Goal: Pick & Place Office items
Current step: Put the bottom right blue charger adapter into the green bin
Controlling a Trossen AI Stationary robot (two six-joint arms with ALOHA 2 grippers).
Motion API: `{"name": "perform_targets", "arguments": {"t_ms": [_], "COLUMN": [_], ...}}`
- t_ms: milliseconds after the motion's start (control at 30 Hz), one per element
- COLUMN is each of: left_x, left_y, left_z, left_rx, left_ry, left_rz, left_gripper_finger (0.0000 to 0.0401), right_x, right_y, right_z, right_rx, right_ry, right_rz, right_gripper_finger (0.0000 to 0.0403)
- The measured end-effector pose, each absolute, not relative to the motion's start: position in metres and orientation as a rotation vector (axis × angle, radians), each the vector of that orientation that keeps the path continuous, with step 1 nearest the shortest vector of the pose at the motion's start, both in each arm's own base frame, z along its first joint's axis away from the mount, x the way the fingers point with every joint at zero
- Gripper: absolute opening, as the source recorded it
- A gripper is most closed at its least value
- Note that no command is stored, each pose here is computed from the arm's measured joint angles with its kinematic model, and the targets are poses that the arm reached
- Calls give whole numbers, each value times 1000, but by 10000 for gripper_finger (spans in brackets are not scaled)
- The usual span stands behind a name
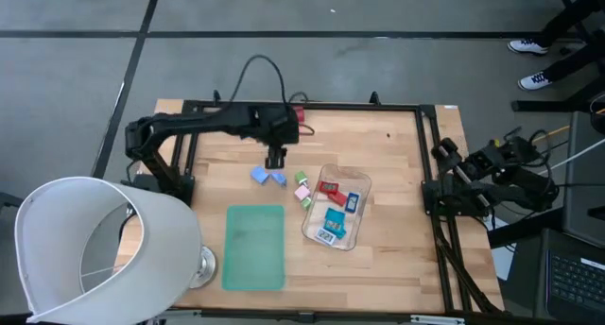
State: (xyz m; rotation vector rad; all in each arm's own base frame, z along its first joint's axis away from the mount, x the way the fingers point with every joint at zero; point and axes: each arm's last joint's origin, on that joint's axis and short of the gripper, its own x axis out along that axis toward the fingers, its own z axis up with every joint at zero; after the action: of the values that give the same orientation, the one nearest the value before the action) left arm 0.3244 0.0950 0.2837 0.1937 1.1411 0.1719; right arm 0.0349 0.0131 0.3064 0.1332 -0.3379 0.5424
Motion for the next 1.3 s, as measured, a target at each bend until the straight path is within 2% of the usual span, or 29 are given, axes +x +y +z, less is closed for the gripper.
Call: {"name": "perform_targets", "arguments": {"t_ms": [167,500,733,833,1100,1300], "left_x": [328,323,324,324,302,305], "left_y": [84,65,60,59,56,58], "left_z": [250,226,223,220,185,181], "left_rx": [184,129,121,150,313,430], "left_ry": [1101,1138,1128,1141,1289,1237], "left_rz": [115,63,23,-8,-162,-184], "left_gripper_finger": [179,177,173,169,178,189], "right_x": [37,46,80,80,72,72], "right_y": [13,14,10,9,11,11], "right_z": [296,285,214,219,228,228], "right_rx": [147,40,177,200,133,155], "right_ry": [-246,-330,-423,-427,-524,-516], "right_rz": [518,614,573,538,633,634], "right_gripper_finger": [200,200,201,201,201,201]}}
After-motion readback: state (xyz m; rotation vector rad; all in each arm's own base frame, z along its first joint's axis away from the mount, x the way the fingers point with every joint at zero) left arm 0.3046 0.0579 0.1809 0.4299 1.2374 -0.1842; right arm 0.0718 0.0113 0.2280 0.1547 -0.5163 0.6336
